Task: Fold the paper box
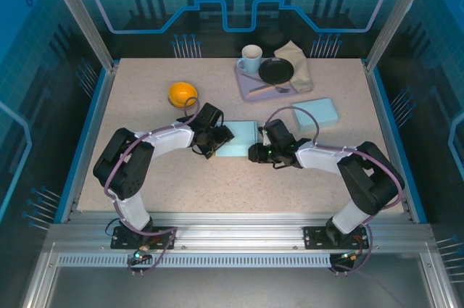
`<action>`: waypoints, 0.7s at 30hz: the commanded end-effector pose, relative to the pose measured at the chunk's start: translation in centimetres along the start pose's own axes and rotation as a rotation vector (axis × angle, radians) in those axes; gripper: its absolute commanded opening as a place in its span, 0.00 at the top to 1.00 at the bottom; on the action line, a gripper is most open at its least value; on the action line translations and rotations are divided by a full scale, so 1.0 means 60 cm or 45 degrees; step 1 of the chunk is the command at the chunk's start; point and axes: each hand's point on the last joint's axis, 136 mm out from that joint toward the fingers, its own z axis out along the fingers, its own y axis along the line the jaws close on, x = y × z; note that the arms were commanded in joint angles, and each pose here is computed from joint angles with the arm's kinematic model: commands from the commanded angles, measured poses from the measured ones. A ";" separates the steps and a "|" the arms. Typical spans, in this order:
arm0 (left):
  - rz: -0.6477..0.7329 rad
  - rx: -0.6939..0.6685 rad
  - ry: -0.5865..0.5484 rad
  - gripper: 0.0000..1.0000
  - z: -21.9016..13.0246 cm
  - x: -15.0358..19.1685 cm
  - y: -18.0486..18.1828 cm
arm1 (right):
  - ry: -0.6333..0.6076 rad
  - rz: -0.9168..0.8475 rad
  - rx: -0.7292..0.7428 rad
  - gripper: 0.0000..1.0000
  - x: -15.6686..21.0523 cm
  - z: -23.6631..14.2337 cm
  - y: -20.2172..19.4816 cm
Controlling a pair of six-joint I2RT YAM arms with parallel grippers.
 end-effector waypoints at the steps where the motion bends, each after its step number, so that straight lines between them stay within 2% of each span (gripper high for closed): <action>1: -0.036 -0.366 0.118 0.25 0.041 0.042 0.138 | -0.054 -0.037 -0.015 0.69 -0.025 -0.001 0.008; 6: -0.030 -0.370 0.118 0.25 0.040 0.042 0.138 | -0.055 -0.068 0.033 0.72 -0.018 0.010 -0.010; 13: -0.028 -0.370 0.117 0.25 0.039 0.040 0.138 | -0.063 -0.101 0.129 0.71 -0.003 0.025 -0.046; 21: -0.022 -0.377 0.125 0.25 0.039 0.042 0.140 | -0.203 -0.186 0.056 0.70 -0.023 0.042 -0.038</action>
